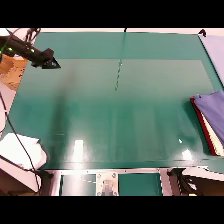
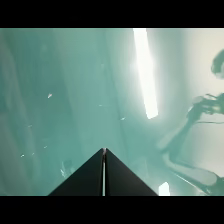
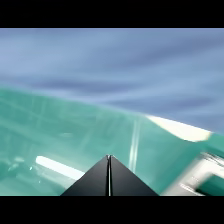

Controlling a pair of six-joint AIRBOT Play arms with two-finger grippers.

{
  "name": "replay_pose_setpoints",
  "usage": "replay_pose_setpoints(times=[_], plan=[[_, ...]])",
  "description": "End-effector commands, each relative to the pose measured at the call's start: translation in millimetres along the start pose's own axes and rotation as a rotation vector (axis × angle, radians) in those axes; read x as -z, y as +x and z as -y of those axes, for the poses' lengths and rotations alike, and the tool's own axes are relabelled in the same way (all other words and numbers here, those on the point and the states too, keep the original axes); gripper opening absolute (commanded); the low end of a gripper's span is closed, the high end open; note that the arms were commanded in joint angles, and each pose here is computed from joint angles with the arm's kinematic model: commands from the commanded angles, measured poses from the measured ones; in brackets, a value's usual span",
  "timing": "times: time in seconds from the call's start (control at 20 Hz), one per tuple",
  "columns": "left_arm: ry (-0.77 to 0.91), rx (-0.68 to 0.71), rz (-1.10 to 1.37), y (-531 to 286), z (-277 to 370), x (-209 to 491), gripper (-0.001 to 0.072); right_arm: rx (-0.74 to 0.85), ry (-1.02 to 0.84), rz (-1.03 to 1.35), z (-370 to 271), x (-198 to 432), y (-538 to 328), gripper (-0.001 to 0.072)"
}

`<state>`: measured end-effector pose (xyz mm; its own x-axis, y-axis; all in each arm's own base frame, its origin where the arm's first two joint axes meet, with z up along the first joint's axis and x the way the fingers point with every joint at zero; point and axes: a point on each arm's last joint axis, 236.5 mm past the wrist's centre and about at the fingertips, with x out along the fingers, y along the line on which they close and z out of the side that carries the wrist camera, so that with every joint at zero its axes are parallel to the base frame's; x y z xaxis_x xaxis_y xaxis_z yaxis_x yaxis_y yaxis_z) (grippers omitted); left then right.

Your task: Fold the shirts.

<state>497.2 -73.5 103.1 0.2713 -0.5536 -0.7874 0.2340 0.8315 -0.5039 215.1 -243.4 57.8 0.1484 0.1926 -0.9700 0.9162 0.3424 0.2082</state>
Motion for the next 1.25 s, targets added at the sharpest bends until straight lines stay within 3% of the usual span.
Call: replay_pose_setpoints(times=[0.0, 0.2, 0.35, 0.55, 0.75, 1.2], plan=[[0.004, -0.033, 0.018, -25.0, 17.3, 5.5, 0.0023, -0.095, -0.237, 0.123, -88.7, 9.5, -13.6, 0.0013], [0.010, -0.103, -0.098, -16.2, 34.8, 61.7, 0.0023, -0.144, -0.517, 0.180, -147.9, 77.0, 20.5, 0.0013], [0.024, -0.127, -0.180, 4.9, 56.4, 133.2, 0.0023, -0.117, -0.696, 0.082, -135.0, 153.1, 77.5, 0.0012], [-0.054, -0.128, -0.186, 28.5, 71.7, 222.3, 0.0023, -0.173, -0.762, -0.010, -115.2, 223.3, 133.5, 0.0013], [-0.094, -0.143, -0.223, 29.8, 65.1, 253.3, 0.0024, -0.167, -0.799, -0.050, -107.9, 243.1, 146.3, 0.0014], [-0.092, -0.143, -0.156, 32.8, 64.4, 237.7, 0.0024, -0.167, -0.798, -0.049, -108.0, 242.9, 146.3, 0.0014]])
